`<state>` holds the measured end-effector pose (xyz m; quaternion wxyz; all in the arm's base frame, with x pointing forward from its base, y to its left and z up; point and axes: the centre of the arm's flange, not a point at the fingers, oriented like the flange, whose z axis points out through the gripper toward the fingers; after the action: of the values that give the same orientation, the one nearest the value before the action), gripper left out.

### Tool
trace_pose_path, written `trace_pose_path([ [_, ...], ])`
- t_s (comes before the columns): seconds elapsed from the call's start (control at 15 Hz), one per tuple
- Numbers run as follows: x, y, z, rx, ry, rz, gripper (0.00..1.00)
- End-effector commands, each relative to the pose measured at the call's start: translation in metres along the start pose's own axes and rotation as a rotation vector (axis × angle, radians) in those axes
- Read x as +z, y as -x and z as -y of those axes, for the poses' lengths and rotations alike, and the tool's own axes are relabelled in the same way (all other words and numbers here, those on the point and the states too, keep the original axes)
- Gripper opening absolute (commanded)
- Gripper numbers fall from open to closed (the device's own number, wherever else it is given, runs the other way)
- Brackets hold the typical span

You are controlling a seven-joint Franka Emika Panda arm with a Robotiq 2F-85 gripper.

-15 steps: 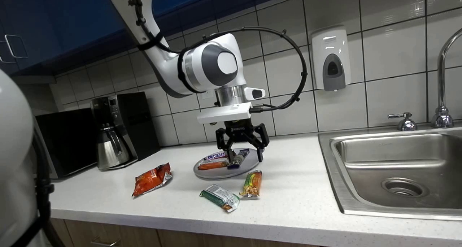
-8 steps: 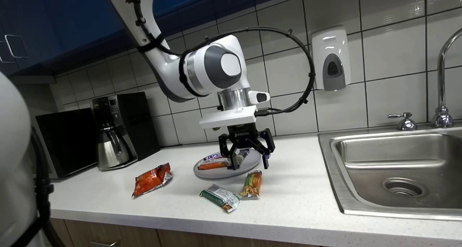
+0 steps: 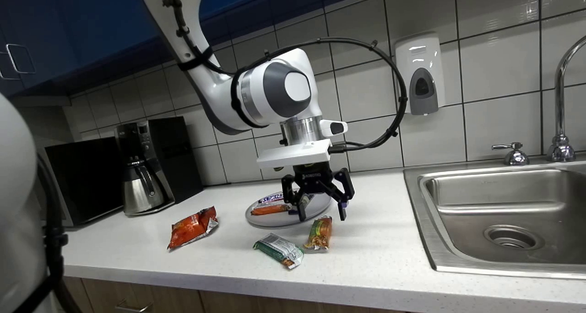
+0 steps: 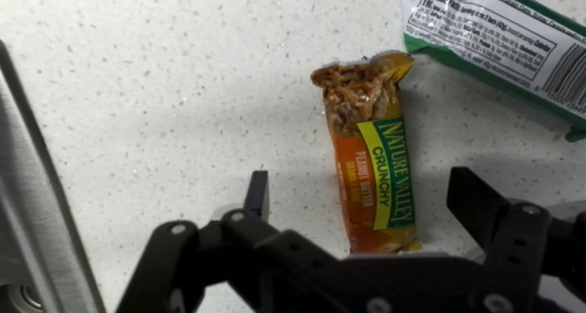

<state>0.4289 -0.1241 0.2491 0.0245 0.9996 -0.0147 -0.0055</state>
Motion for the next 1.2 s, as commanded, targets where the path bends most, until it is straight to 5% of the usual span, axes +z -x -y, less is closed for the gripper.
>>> trace_pose_path([
  [0.0, 0.008, -0.003, -0.003, -0.008, 0.015, -0.019, 1.0],
  [0.73, 0.023, -0.008, -0.002, 0.0, 0.006, -0.008, 1.0],
  [0.8, 0.022, -0.009, -0.001, 0.0, 0.005, -0.012, 0.75],
  [1.13, 0.019, -0.01, -0.001, 0.0, 0.003, -0.017, 0.4],
])
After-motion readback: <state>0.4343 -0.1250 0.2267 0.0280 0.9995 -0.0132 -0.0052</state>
